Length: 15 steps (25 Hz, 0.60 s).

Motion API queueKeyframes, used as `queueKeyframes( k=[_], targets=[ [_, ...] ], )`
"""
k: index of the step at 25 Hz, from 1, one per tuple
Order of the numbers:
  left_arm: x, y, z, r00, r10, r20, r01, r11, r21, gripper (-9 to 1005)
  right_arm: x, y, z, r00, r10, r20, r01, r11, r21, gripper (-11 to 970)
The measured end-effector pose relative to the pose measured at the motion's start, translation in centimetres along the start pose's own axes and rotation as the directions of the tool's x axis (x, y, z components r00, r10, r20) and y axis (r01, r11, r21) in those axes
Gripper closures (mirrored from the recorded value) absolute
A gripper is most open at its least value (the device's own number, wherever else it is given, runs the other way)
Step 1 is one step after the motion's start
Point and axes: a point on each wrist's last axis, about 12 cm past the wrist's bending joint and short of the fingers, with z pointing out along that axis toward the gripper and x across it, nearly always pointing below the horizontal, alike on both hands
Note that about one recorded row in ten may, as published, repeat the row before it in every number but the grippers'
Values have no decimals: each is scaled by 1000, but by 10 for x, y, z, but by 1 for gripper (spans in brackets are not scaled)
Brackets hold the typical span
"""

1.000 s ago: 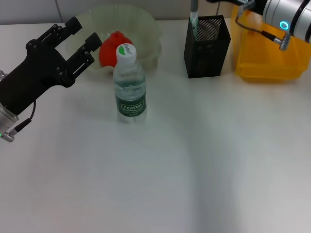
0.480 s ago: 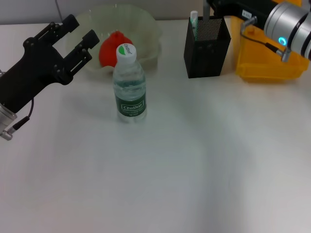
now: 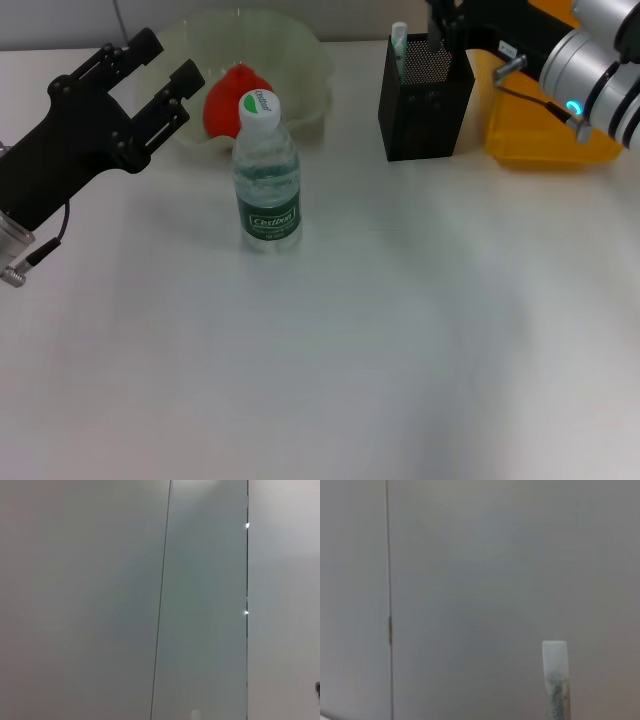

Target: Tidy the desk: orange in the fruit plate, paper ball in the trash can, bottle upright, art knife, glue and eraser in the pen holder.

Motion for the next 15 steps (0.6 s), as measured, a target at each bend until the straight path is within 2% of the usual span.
queueKeyframes(
  k=[9, 15],
  targets=[
    [0, -1, 1, 1000, -1, 3, 1, 1000, 3, 405, 9, 4, -1, 1000, 19, -25, -19, 1000, -14, 810],
    [0, -1, 0, 1000, -2, 2, 2, 1000, 1, 405, 9, 5, -4, 999, 33, -11, -34, 999, -21, 730]
  ],
)
